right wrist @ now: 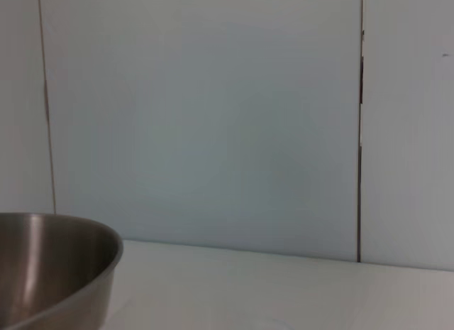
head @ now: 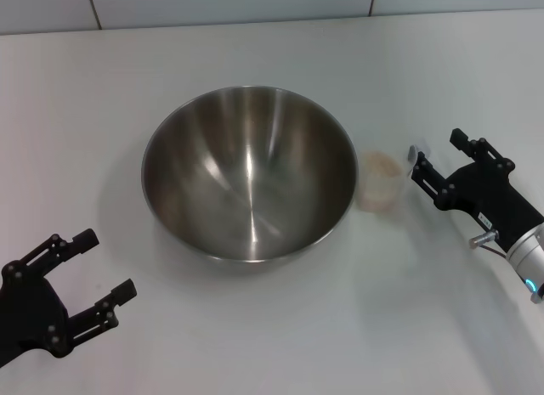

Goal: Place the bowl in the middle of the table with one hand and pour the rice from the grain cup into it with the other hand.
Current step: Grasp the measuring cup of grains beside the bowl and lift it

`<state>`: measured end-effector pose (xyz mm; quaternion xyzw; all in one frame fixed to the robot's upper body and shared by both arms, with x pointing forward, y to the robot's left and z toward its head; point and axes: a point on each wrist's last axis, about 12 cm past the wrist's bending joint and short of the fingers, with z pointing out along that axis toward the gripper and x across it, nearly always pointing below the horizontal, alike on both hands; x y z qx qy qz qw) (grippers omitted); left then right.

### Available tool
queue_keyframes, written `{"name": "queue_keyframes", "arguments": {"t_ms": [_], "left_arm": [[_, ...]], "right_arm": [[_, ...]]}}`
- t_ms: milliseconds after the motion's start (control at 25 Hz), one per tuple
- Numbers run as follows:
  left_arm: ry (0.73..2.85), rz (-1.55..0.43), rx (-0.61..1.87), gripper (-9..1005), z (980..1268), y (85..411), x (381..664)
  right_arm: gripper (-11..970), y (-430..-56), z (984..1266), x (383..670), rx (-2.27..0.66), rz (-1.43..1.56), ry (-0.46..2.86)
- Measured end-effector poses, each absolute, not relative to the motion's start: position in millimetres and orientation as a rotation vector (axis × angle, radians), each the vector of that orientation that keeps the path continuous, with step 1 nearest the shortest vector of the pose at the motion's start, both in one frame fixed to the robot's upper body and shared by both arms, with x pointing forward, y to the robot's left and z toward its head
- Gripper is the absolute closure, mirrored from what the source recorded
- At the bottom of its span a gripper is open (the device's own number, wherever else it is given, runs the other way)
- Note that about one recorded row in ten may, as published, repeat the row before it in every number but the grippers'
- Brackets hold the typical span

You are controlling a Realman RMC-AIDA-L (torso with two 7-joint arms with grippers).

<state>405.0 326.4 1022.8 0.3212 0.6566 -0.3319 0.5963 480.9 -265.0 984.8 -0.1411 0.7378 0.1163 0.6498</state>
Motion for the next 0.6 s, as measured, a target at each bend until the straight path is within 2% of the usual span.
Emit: {"name": "queue_keyframes", "arguments": {"t_ms": [600], "left_arm": [[1.515, -0.772, 0.737, 182, 1024.1, 327.1, 404.2]], "right_arm": [[274, -265.5, 986.7, 485.0, -0.312, 0.253, 1.67]]}}
